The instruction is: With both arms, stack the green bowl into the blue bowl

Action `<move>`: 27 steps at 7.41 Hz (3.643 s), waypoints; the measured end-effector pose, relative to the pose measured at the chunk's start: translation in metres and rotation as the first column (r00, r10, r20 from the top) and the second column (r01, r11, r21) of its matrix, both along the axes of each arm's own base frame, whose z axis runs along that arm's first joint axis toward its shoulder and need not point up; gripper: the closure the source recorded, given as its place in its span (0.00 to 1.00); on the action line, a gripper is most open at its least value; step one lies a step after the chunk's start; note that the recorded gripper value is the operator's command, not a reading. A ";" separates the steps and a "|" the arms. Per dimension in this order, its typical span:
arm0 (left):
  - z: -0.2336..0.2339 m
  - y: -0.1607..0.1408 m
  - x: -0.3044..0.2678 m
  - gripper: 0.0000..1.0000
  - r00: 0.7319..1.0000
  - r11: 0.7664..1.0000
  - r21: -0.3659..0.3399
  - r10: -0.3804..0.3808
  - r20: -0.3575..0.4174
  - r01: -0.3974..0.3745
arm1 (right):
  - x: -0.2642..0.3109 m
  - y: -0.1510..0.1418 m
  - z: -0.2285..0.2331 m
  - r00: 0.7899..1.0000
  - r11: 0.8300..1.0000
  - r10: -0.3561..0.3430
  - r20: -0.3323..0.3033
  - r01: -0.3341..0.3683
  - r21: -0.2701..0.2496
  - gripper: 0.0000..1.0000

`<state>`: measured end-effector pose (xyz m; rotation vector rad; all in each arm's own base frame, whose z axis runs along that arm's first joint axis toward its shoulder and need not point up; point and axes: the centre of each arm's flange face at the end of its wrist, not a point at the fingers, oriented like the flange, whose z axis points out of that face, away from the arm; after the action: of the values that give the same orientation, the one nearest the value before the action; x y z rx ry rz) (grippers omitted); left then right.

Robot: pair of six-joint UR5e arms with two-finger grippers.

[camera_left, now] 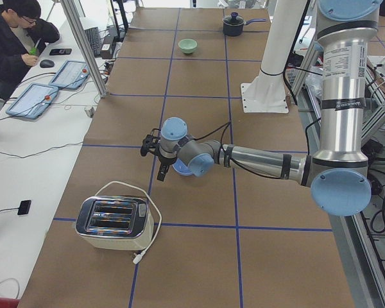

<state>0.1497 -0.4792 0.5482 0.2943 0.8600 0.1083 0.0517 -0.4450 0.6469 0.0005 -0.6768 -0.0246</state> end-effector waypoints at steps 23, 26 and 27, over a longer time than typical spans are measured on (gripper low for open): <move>-0.353 0.033 0.393 1.00 0.998 0.978 -0.204 0.046 -0.043 -0.054 | 0.000 0.002 0.020 1.000 0.999 0.001 0.003 -0.001 0.033 0.00; -0.344 0.037 0.419 1.00 0.998 0.981 -0.183 0.049 -0.049 -0.058 | 0.000 0.002 0.022 1.000 0.999 0.001 0.002 -0.001 0.037 0.00; -0.342 0.038 0.422 0.94 0.998 0.981 -0.183 0.050 -0.048 -0.058 | 0.000 0.002 0.022 1.000 0.999 0.001 0.002 -0.001 0.038 0.00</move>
<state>0.5720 -0.4408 0.2061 0.1002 0.9140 0.0724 0.0517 -0.4433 0.6690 0.0377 -0.6781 -0.0366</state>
